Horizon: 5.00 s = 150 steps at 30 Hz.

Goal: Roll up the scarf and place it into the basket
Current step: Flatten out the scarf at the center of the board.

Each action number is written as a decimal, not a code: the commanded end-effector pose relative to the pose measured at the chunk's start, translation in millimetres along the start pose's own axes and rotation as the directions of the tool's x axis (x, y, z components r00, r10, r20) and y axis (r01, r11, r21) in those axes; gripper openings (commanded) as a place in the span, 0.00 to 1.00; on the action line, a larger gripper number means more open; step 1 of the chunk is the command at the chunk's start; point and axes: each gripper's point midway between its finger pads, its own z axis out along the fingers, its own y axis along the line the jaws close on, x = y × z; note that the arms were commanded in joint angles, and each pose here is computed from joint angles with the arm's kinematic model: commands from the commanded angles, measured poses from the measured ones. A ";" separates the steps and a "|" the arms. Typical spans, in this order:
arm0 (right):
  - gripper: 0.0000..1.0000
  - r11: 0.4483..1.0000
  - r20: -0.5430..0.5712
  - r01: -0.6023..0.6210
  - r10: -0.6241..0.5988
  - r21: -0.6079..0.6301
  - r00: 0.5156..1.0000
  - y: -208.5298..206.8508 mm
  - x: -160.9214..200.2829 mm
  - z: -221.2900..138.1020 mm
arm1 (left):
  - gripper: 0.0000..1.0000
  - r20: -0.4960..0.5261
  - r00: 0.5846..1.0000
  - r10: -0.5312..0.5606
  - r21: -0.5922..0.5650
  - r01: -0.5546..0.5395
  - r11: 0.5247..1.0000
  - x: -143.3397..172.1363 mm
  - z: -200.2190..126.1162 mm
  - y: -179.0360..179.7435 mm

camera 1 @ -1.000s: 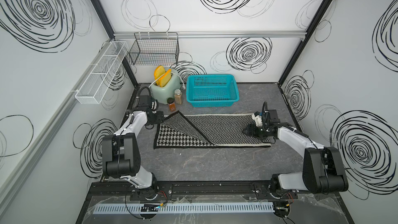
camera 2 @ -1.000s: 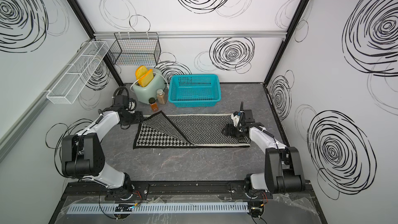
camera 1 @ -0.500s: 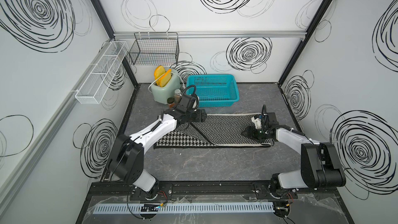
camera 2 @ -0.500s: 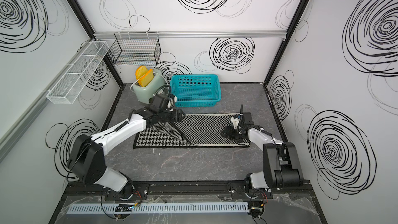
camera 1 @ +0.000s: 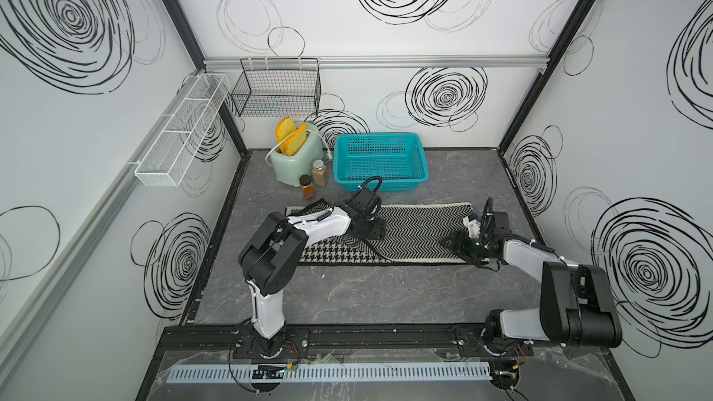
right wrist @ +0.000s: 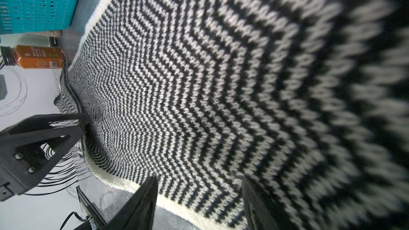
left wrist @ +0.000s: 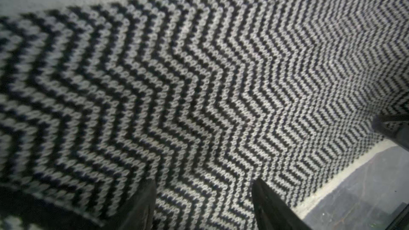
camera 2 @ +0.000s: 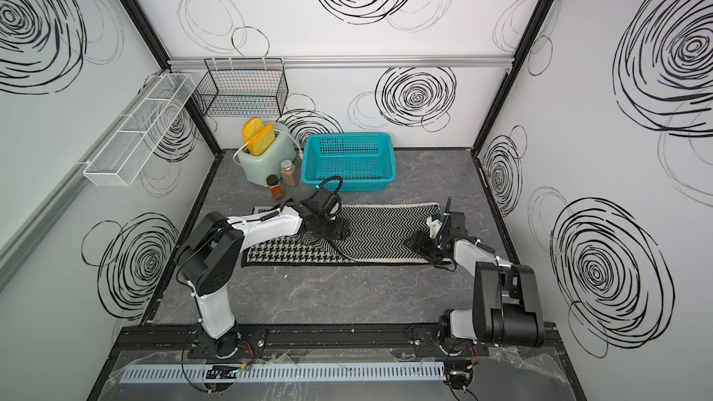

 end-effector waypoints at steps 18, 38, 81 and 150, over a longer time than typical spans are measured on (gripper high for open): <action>0.65 0.999 0.027 -0.034 0.034 0.018 0.999 -12.6 -2.0 -4.8 | 0.72 0.067 0.994 -0.092 -0.075 0.097 0.992 16.6 -114.6 32.7; 0.65 0.999 0.046 -0.045 0.043 0.029 0.998 -17.7 -6.9 -8.0 | 0.71 -0.013 0.956 -0.292 -0.237 0.281 0.930 55.4 -50.4 117.8; 0.64 0.994 0.066 -0.105 0.103 0.027 0.992 -32.2 -8.4 -10.7 | 0.72 0.092 0.864 -0.495 -0.242 0.501 0.831 84.9 -86.9 174.7; 0.61 0.998 -0.067 -0.006 0.010 0.057 0.998 -14.9 -27.9 21.3 | 0.70 0.165 0.842 -0.513 -0.080 0.530 0.844 64.2 -106.9 252.8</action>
